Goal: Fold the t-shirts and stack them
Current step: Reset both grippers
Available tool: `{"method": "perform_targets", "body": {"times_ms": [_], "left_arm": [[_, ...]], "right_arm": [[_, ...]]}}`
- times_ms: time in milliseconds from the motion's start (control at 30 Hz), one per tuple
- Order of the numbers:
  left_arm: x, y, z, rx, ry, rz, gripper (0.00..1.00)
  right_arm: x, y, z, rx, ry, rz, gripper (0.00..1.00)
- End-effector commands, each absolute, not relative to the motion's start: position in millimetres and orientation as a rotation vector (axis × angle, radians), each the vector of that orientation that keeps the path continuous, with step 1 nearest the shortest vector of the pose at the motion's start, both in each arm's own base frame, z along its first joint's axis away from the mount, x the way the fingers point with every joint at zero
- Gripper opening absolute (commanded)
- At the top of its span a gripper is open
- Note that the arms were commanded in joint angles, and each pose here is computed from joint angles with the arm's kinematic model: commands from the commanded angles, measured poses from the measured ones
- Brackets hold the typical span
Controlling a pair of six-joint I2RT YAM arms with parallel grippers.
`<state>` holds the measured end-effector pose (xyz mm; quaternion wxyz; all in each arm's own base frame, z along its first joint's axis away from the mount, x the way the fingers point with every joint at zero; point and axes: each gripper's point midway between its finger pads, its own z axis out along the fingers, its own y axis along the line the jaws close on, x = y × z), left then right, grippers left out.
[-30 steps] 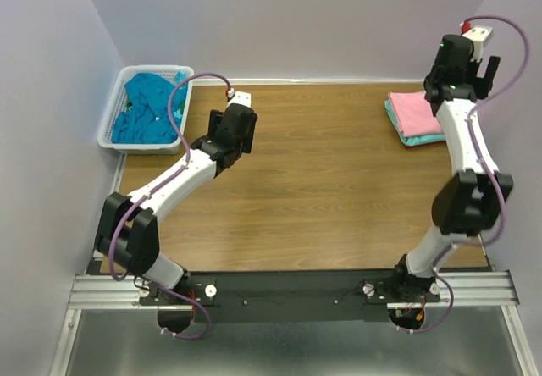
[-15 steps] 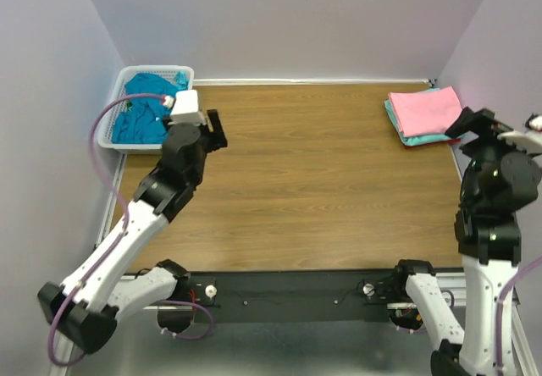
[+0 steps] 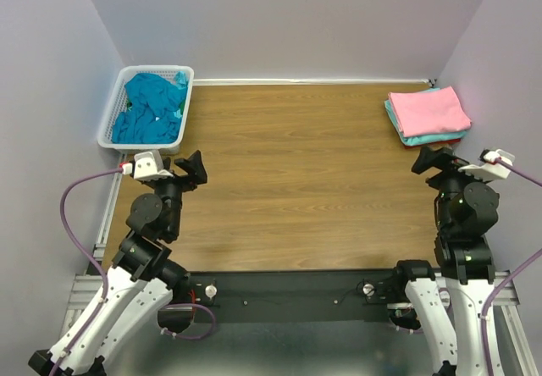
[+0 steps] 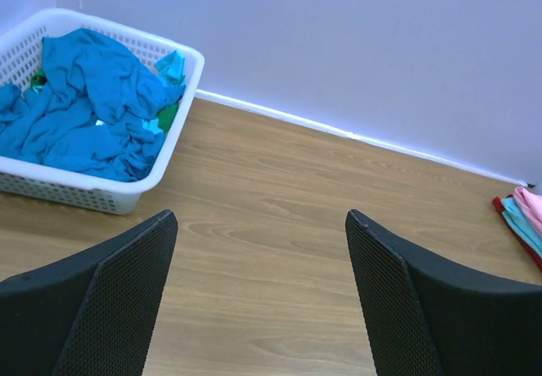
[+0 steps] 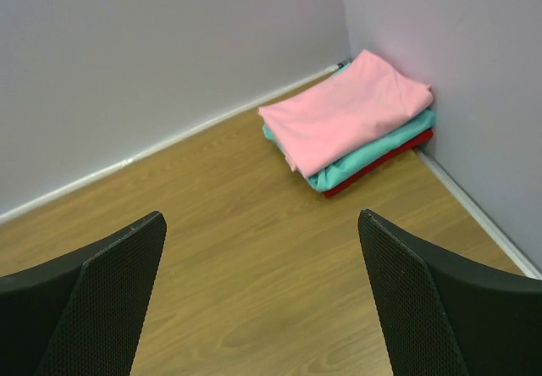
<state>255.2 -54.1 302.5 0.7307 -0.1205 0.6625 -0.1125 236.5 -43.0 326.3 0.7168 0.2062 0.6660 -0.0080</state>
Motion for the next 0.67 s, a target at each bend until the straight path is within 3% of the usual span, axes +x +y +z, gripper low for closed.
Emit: {"method": "perform_targets", "body": {"times_ms": [0, 633], "left_arm": [[253.0, -44.9, 316.7, -0.365, 1.348, -0.296, 0.89], [279.7, -61.0, 291.1, -0.274, 1.458, -0.253, 0.91]], "right_arm": [[239.8, -31.5, 312.9, 0.417, 1.498, 0.027, 1.0], [250.5, -23.3, 288.5, 0.373, 1.521, 0.053, 1.0]]}}
